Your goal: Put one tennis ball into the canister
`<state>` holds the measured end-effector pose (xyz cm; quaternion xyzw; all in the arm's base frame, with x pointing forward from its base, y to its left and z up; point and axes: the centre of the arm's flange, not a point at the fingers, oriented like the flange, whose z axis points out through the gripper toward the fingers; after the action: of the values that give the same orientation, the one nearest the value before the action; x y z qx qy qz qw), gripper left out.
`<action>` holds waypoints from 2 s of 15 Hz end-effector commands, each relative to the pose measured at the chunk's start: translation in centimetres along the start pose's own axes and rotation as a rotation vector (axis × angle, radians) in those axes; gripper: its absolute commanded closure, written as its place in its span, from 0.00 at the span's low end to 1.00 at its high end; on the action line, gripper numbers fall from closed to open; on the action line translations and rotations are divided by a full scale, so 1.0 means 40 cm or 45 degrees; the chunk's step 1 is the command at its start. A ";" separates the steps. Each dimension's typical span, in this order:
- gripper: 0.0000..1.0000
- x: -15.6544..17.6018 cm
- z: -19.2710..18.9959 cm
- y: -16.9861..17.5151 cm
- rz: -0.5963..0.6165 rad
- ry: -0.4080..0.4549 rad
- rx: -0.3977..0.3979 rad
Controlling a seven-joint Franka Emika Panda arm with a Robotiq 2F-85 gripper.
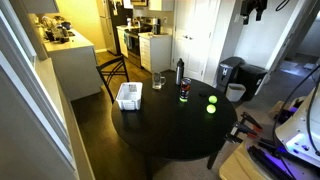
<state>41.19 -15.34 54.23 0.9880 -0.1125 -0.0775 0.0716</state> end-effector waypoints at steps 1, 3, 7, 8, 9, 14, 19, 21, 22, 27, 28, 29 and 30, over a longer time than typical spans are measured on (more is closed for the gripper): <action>0.00 0.000 0.000 0.000 0.000 0.000 0.000; 0.00 0.007 0.014 0.042 0.012 0.010 0.046; 0.00 0.028 0.051 0.171 0.095 0.018 0.199; 0.00 0.039 0.067 0.212 0.131 0.017 0.266; 0.00 0.047 0.081 0.248 0.166 0.023 0.331; 0.00 0.128 0.177 0.386 0.378 0.126 0.670; 0.00 0.233 0.310 0.430 0.576 0.140 0.884; 0.00 0.264 0.372 0.424 0.637 0.119 0.945; 0.00 0.277 0.405 0.418 0.661 0.106 0.961; 0.00 0.296 0.525 0.402 0.688 0.031 0.950; 0.00 0.293 0.544 0.404 0.693 0.023 0.943; 0.00 0.289 0.559 0.408 0.693 0.015 0.941; 0.00 0.278 0.567 0.412 0.686 0.016 0.939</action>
<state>45.46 -35.93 34.17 0.8797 -0.3941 -0.0147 -0.2658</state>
